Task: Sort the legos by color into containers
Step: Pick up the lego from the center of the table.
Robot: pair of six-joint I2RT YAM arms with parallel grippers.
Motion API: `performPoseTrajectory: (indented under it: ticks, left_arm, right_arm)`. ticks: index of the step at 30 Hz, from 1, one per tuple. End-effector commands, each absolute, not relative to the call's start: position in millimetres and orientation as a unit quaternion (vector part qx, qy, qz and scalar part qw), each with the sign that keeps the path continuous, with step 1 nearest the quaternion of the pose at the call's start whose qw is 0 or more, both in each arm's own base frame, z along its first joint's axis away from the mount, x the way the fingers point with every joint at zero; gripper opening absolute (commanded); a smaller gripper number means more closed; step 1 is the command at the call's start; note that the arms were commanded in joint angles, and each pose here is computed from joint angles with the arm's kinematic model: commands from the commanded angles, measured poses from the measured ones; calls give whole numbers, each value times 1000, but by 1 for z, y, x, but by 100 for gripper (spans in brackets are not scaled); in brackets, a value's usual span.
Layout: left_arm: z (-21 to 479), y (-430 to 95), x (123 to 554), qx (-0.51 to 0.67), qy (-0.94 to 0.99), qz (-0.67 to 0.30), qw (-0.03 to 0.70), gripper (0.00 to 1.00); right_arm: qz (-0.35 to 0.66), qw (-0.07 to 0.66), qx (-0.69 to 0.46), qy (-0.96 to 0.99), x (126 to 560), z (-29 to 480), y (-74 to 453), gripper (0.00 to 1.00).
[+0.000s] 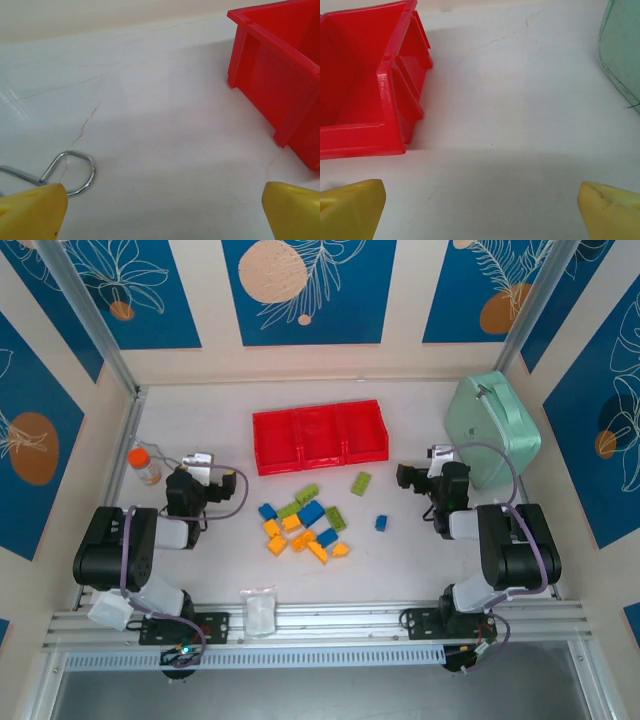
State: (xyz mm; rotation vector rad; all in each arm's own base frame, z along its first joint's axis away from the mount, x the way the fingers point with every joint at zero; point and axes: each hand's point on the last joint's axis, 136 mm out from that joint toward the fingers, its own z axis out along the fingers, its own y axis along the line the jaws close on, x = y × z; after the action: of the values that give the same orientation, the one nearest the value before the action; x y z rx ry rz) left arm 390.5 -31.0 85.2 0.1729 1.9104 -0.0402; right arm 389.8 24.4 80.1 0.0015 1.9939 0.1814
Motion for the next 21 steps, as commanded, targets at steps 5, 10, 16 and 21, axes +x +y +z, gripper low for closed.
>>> performPoseTrajectory:
  ticks: [5, 10, 16, 21]
  left_arm:
    - [90, -25, 397, 58, 816, -14, 575, 99]
    - [91, -24, 397, 56, 814, -11, 577, 99]
    - [91, -25, 398, 54, 815, -15, 577, 99]
    - [91, -24, 397, 53, 814, -23, 579, 99]
  right_arm:
    - [84, 556, -11, 827, 397, 94, 27, 99]
    - [96, 553, -9, 827, 396, 94, 26, 99]
    - [103, 555, -9, 825, 396, 95, 26, 99]
    - [117, 557, -8, 822, 394, 96, 25, 99]
